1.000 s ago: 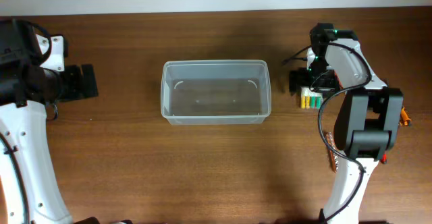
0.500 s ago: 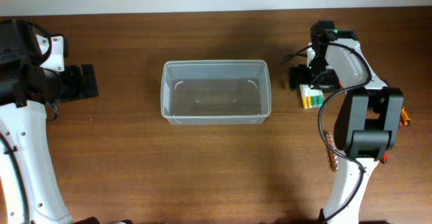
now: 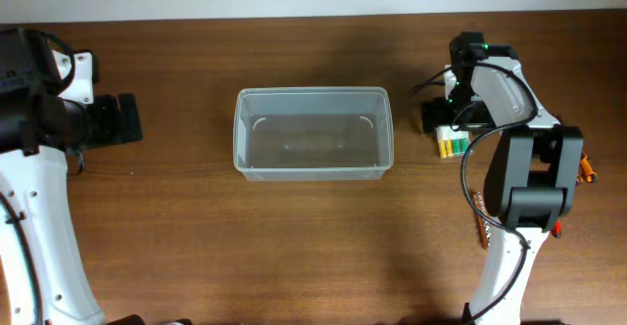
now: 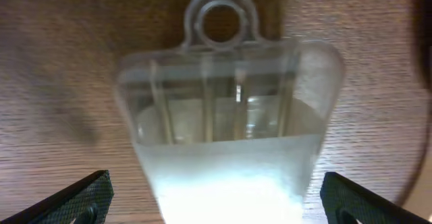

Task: Pack container
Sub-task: 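Lower the right gripper and grasp the screwdriver bit pack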

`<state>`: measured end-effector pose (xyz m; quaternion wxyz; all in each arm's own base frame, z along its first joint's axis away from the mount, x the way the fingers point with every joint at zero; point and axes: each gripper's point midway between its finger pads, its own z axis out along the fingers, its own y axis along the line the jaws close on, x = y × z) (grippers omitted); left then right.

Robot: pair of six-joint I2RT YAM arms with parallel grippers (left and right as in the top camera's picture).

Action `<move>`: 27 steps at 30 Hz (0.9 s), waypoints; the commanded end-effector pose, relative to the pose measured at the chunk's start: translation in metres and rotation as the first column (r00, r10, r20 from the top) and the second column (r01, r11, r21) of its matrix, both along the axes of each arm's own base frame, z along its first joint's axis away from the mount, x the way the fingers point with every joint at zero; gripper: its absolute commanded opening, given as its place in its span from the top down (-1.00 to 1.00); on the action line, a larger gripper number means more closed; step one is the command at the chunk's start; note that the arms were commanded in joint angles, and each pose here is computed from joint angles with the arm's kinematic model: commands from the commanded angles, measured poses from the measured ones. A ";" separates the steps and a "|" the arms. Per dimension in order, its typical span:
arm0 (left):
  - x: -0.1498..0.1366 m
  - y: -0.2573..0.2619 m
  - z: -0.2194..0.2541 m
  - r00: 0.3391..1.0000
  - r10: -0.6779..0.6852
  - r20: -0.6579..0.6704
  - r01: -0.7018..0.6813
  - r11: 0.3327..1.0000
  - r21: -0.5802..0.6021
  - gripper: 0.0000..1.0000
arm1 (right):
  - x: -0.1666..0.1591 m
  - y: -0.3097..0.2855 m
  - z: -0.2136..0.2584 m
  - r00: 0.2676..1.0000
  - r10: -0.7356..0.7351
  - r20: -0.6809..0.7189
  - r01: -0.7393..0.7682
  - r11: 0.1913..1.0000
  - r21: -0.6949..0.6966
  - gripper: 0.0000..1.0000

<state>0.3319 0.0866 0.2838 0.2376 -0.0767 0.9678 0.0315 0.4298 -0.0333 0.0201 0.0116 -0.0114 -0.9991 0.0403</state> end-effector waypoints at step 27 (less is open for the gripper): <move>0.002 0.000 0.004 1.000 0.011 0.015 -0.011 1.000 -0.012 -0.98 | -0.004 -0.003 -0.020 1.000 0.019 -0.016 -0.018 1.000 0.022 -0.97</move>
